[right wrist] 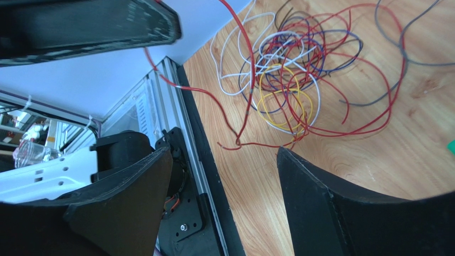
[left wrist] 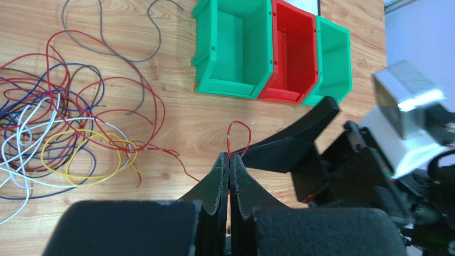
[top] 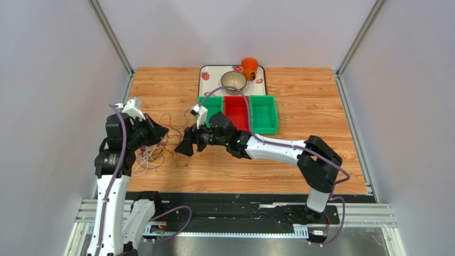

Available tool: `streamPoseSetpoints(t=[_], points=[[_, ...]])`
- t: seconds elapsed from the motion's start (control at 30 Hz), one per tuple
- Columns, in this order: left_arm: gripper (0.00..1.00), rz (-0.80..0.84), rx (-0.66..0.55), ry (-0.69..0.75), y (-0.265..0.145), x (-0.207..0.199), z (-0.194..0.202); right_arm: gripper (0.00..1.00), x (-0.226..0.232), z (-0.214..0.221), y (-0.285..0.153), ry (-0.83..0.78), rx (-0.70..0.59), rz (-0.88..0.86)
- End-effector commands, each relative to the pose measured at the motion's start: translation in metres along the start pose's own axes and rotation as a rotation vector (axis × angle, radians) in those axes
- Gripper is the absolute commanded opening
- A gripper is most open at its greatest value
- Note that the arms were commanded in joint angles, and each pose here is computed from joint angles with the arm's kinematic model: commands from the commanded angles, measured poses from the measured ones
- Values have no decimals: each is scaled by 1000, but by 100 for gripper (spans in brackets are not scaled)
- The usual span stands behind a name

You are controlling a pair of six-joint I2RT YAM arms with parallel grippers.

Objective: Untangle the cables

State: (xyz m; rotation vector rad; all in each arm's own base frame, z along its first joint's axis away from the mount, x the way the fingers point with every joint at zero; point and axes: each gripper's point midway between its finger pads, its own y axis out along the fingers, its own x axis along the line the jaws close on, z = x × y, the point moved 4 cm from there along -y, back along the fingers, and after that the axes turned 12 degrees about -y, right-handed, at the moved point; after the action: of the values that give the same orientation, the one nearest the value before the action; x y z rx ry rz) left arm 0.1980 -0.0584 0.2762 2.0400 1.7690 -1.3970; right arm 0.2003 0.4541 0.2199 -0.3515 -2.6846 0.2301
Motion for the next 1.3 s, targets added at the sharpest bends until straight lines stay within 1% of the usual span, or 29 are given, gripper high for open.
streamPoseSetpoints(t=[0.0,0.13,0.23,0.27,0.3,0.33,0.4,0.43,0.47,0.5,0.53,0.57,0.6,0.67,0.73,0.77,0.8,0.83,0.87,0.9,0.97,1.0,1.1,1.27], points=[[0,27,-12,50,-9,-8,-4,70,13,-24,25,-18,-84,-21],[0,36,19,42,-9,-9,0,58,12,-20,34,-23,-72,17],[0,31,10,44,-11,-8,0,39,10,-22,32,-27,-82,54],[0,30,9,44,-11,-8,1,21,8,-23,31,-29,-83,65],[0,23,6,43,-11,-7,0,6,8,-23,30,-32,-81,71],[0,24,2,42,-11,-7,0,0,8,-26,29,-34,-82,77],[0,5,2,35,-8,-3,1,0,8,-22,28,-32,-52,78],[19,-5,0,29,-6,-1,1,0,11,-25,26,-37,-49,77],[34,-25,-2,19,-5,3,1,0,10,-22,24,-34,-21,90],[43,-74,-24,5,-2,11,-1,0,11,-23,21,-37,-14,94],[61,-114,-32,-34,0,17,0,0,10,-24,17,-43,-9,105],[64,-157,-29,-65,4,26,3,0,11,-31,7,-51,-16,133],[70,-213,-45,-93,7,36,4,0,11,-34,2,-55,-20,150],[71,-265,-29,-167,15,49,15,0,10,-41,-13,-75,-23,197],[71,-309,-49,-214,23,65,23,0,9,-45,-20,-90,-25,217],[71,-323,-58,-225,25,71,26,0,8,-39,-26,-97,7,236],[71,-333,-94,-243,27,76,25,0,9,-39,-29,-103,11,238],[71,-367,-79,-261,32,88,36,0,8,-39,-32,-108,10,243],[71,-374,-80,-274,35,93,39,0,5,-33,-34,-107,22,256],[71,-355,-85,-286,41,93,40,0,6,-36,-39,-112,12,262],[69,-365,-63,-309,50,103,51,0,3,-36,-43,-110,8,283],[68,-342,-82,-299,55,104,49,0,-1,-37,-47,-106,-2,317],[66,-335,-70,-264,70,120,62,0,-3,-42,-52,-100,-14,327],[69,-309,-19,-254,88,125,69,0,-1,-49,-62,-112,-20,332]])
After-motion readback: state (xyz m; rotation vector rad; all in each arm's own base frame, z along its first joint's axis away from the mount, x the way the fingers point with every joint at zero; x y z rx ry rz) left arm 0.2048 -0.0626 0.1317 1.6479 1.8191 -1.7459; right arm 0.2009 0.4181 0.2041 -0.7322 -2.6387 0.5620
